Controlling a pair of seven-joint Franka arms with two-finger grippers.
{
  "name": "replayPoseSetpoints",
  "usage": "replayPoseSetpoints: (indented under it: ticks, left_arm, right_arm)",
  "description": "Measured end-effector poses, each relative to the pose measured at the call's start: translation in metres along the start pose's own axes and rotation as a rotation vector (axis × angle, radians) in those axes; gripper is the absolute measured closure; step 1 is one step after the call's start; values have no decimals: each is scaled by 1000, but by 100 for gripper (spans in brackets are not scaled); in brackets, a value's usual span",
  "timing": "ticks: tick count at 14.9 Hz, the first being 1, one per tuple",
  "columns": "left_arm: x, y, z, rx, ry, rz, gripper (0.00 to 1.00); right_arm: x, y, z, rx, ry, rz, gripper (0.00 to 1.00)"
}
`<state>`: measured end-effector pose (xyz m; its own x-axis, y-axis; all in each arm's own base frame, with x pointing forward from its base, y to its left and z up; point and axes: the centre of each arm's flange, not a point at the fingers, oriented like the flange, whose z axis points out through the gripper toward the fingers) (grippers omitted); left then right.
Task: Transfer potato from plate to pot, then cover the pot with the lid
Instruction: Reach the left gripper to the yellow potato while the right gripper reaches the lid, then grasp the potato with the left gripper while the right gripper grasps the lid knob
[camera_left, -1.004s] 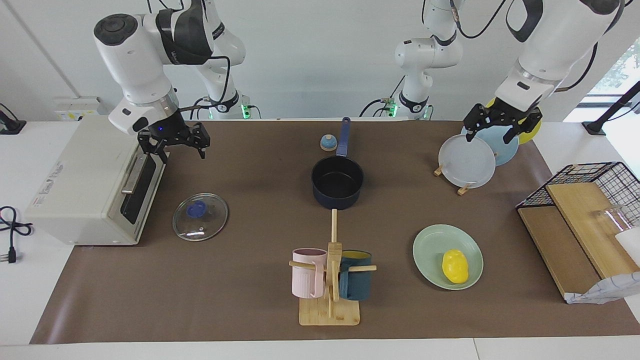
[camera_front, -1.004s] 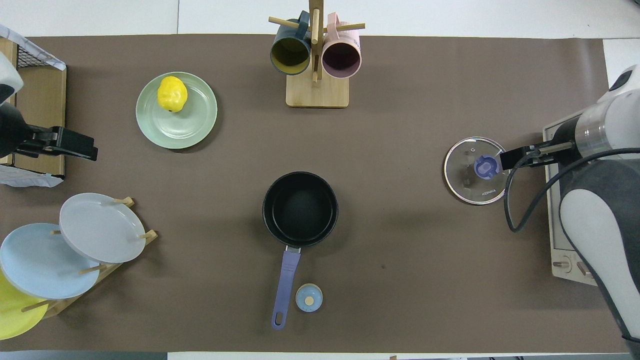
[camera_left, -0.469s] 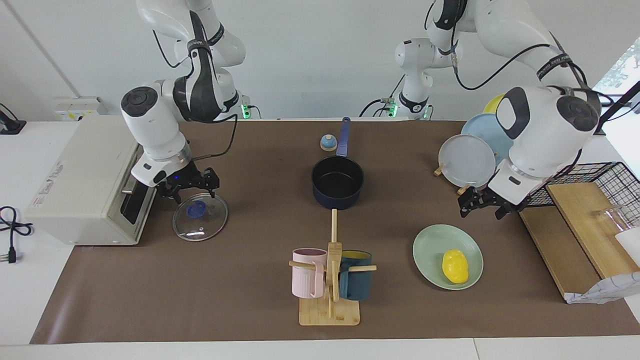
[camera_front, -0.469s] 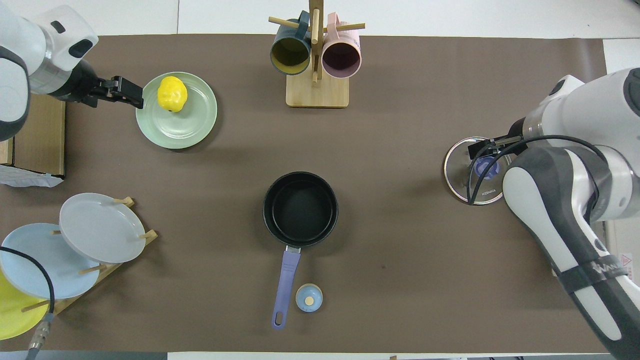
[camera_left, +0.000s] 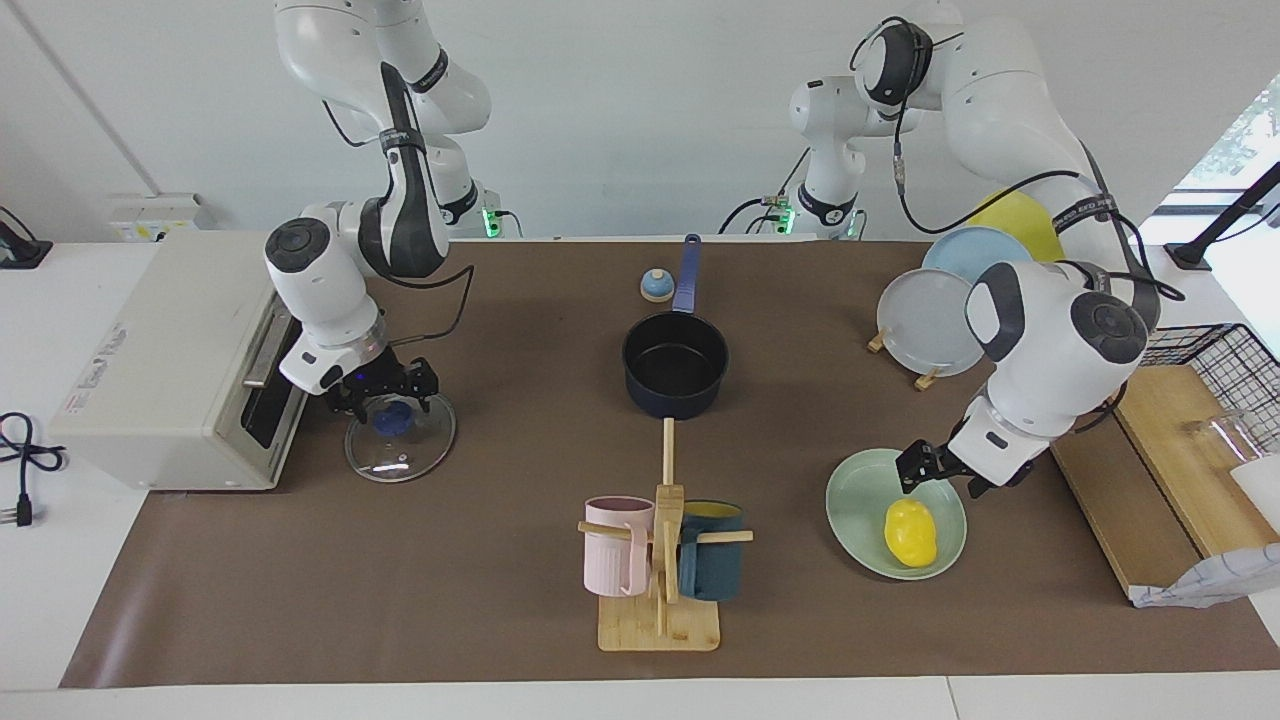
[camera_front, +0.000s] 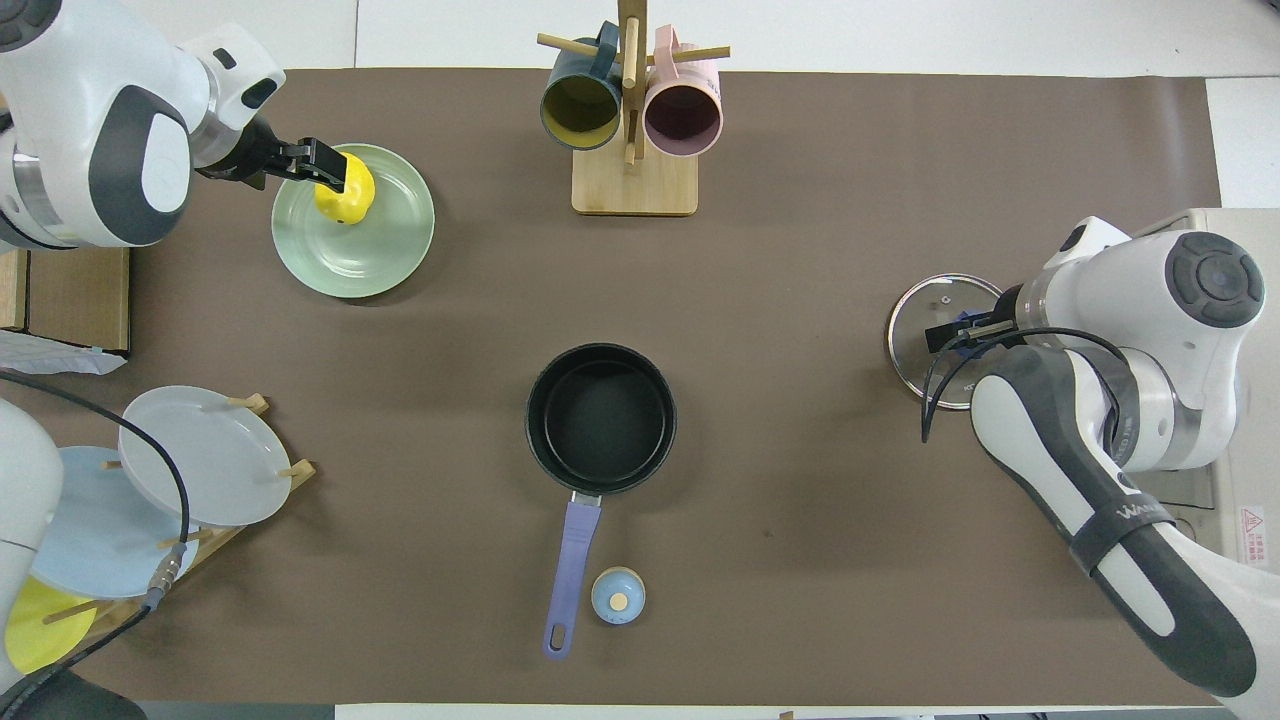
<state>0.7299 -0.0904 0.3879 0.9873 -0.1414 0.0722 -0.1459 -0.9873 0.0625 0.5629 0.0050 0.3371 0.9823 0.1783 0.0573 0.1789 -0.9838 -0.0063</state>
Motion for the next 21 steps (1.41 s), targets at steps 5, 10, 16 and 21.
replayPoseSetpoints:
  ticks: [5, 10, 16, 21]
  left_arm:
    - [10, -3, 34, -4, 26, -4, 0]
    - [12, 10, 46, 16, 41, 27, 0]
    - [13, 11, 59, 77, 62, 72, 0]
    - [8, 13, 72, 75, 69, 76, 37]
  right_arm:
    - [-7, 4, 17, -3, 8, 1, 0]
    - [-7, 4, 25, -1, -2, -6, 13]
    - [1, 5, 7, 12, -56, -34, 57]
    - [29, 2, -57, 23, -91, -49, 57]
